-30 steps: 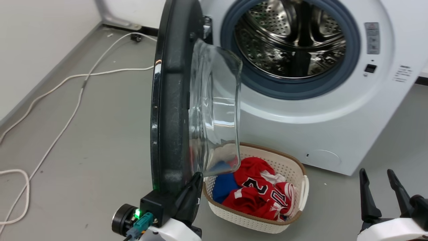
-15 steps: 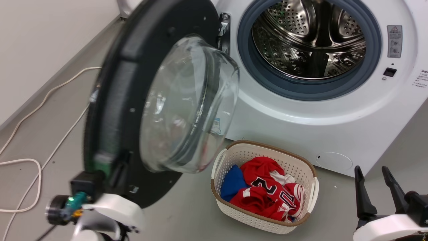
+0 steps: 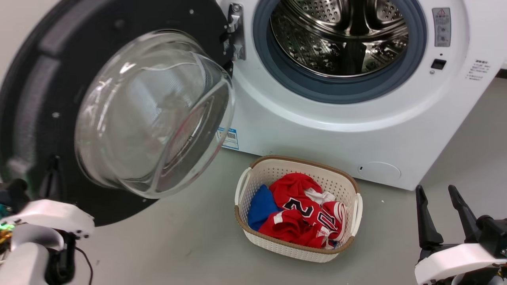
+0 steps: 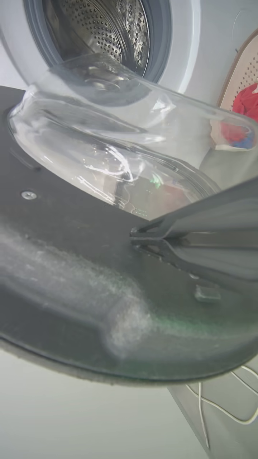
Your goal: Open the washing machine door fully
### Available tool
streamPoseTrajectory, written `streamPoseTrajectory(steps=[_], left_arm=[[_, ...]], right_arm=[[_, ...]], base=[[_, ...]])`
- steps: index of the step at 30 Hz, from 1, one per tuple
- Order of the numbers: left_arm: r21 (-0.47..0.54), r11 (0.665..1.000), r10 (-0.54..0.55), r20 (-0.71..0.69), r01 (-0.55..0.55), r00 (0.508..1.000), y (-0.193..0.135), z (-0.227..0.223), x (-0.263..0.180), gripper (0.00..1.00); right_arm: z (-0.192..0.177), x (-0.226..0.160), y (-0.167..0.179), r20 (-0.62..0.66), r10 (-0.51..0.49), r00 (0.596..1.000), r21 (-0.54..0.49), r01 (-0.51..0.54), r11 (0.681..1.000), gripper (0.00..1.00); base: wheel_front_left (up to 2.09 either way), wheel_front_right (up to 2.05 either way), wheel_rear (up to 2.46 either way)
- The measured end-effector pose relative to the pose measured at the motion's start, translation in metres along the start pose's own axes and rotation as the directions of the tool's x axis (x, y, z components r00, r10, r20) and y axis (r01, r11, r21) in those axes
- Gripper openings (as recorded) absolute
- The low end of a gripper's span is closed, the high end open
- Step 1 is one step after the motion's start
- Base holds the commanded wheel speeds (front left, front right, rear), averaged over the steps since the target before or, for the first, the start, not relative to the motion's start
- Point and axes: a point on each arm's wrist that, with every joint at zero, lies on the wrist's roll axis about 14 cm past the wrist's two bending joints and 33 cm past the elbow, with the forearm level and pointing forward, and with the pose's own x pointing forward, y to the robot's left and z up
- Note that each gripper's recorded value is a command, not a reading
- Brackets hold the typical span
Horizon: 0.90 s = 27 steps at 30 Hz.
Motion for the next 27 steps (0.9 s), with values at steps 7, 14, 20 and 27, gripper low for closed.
streamPoseTrajectory(steps=[7,14,20,27], left_arm=[[0.001,0.997,0.072,0.0,-0.072,0.997,0.025,0.005,0.026,0.0],[0.037,0.993,0.116,-0.009,-0.115,0.993,0.048,0.007,0.036,0.0],[0.033,0.993,0.113,0.0,-0.112,0.994,0.047,0.009,0.036,0.0],[0.042,0.995,0.089,0.026,-0.09,0.996,0.036,0.007,0.016,0.0]], right_arm=[[-0.004,-0.002,-0.01,-0.019,-0.028,0.999,-0.008,0.028,1.0,1.0],[-0.003,-0.006,-0.018,-0.021,-0.053,0.998,-0.011,0.053,0.999,1.0],[0.0,-0.005,-0.019,-0.016,-0.054,0.998,-0.018,0.054,0.998,1.0],[0.005,-0.012,-0.016,0.001,-0.053,0.999,-0.011,0.053,0.999,1.0]], base=[[0.0,0.0,0.0],[0.0,0.0,0.0],[0.0,0.0,0.0],[0.0,0.0,0.0]])
